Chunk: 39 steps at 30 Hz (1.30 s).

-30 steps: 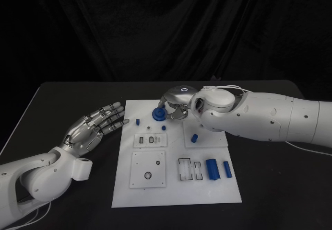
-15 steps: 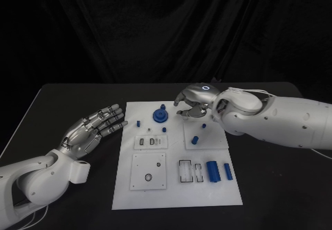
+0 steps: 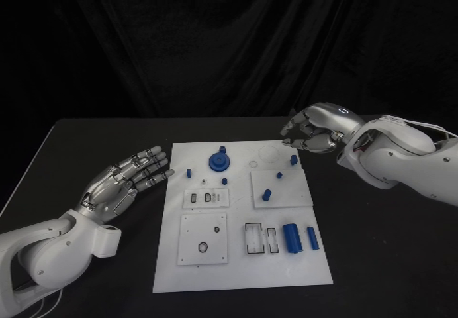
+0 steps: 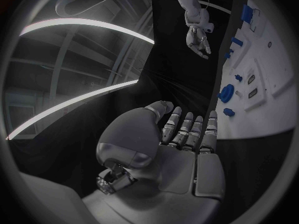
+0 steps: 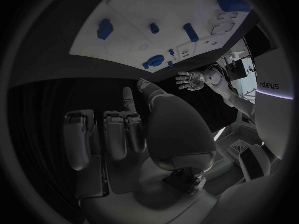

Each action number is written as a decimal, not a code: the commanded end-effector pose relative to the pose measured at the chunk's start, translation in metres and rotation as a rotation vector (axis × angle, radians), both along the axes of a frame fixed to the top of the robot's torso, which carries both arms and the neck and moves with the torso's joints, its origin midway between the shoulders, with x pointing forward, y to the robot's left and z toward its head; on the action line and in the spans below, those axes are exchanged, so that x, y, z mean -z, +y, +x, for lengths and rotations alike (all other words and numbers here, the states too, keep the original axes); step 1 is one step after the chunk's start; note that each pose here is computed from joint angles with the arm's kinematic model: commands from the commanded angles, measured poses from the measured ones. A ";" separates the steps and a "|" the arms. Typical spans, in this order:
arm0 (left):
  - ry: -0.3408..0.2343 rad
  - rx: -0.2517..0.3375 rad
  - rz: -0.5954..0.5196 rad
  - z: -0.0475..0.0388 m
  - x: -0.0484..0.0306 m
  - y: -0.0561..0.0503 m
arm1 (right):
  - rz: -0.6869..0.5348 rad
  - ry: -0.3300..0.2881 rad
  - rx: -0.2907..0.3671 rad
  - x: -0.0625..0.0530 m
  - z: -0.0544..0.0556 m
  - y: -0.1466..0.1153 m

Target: Assemble the parts on the task board

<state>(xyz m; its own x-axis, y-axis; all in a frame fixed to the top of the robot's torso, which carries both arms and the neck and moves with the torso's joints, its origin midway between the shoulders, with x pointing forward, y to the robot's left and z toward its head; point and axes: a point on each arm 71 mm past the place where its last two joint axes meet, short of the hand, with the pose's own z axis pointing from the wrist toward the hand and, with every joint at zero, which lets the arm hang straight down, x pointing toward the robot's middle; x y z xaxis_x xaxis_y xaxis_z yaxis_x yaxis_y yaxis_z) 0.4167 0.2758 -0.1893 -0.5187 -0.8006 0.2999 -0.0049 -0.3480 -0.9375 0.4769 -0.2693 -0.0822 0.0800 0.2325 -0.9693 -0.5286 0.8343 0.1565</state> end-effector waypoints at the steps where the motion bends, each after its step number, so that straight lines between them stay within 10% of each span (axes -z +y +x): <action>1: -0.168 -0.060 -0.121 -0.0016 -0.0141 0.005 | -0.006 0.090 0.043 0.011 -0.002 -0.012; 18: -0.164 -0.055 -0.122 -0.0004 -0.0133 0.005 | -0.099 0.164 0.138 0.047 0.001 -0.035; 39: -0.156 -0.049 -0.121 -0.0003 -0.0127 0.007 | -0.125 0.170 0.199 0.058 0.010 -0.036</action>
